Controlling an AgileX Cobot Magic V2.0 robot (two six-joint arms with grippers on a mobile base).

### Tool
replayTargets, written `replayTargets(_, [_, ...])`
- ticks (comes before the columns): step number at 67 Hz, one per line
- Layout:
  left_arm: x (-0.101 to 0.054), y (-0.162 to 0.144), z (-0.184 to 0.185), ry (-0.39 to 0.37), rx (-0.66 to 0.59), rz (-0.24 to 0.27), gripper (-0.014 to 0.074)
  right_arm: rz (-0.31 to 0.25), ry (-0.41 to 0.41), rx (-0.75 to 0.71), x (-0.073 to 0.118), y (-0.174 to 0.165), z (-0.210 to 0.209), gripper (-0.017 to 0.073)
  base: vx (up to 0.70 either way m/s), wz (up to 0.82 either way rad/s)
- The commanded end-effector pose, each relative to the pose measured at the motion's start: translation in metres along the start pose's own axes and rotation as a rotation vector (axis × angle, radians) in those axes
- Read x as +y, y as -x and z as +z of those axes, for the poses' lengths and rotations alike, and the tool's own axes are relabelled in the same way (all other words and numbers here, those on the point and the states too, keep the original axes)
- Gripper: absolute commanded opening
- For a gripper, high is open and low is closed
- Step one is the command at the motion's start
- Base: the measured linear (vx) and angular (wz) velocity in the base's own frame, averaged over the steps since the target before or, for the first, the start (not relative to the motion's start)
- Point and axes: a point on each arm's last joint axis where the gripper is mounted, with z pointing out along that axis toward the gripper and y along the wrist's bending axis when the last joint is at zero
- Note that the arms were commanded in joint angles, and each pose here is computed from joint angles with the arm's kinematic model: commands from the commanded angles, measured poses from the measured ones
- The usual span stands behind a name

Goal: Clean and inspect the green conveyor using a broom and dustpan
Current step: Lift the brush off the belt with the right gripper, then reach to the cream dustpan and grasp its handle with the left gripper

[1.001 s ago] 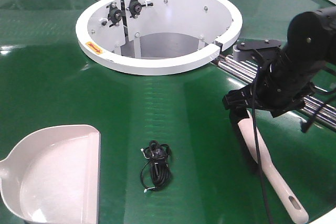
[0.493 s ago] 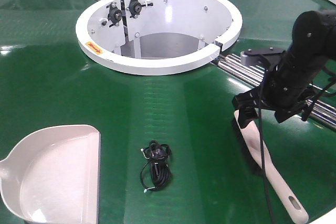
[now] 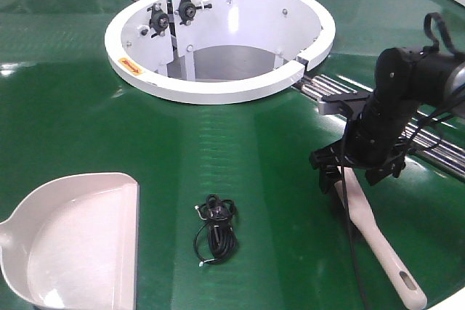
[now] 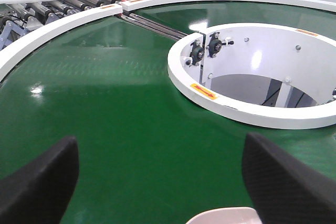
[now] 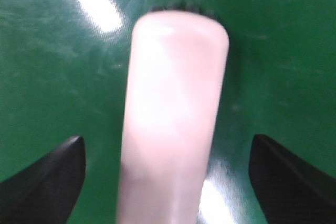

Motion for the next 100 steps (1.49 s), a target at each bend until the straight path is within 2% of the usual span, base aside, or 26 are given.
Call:
replayTargets(1, [-0.001,0.016,-0.003,-0.009,-0.092,-0.007,0.0583,-0.015,-0.007,-0.068,-0.001,0.006,-0.014,0.0587,0.00,0.00])
replayTargets(10, [-0.001,0.015,-0.003,-0.008,-0.085,-0.007,0.0583,-0.017,-0.004,-0.030,-0.001,0.006,-0.005,0.0551,0.00,0.00])
replayTargets(16, [-0.001,0.014,-0.003,-0.007,-0.073,-0.007,0.0583,-0.017,-0.004,-0.016,-0.001,0.005,-0.005,0.0459,0.00,0.00])
replayTargets(22, [-0.001,0.014,-0.003,-0.007,-0.070,-0.007,0.0583,-0.019,-0.006,-0.009,-0.001,0.005,-0.008,0.0316,0.00,0.00])
replayTargets(32, [-0.001,0.014,-0.003,-0.007,-0.070,-0.007,0.0583,-0.030,-0.001,-0.015,0.000,0.010,-0.024,-0.0017,0.00,0.00])
replayTargets(48, [0.000,0.013,-0.003,-0.007,-0.066,-0.007,0.0583,-0.042,0.001,-0.056,0.002,0.011,-0.066,-0.0010,0.00,0.00])
replayTargets(65, [0.000,0.013,-0.003,-0.006,-0.062,-0.007,0.0583,-0.039,-0.020,-0.144,0.004,-0.008,-0.107,-0.0008,0.00,0.00])
replayTargets(83, [0.000,0.013,-0.003,-0.006,-0.060,-0.007,0.0583,-0.032,-0.001,-0.033,0.006,-0.043,-0.085,-0.0008,0.00,0.00])
replayTargets(100, [0.000,0.011,-0.003,-0.004,-0.037,-0.007,0.0579,-0.011,0.004,0.004,0.007,-0.050,-0.076,-0.0008,0.00,0.00])
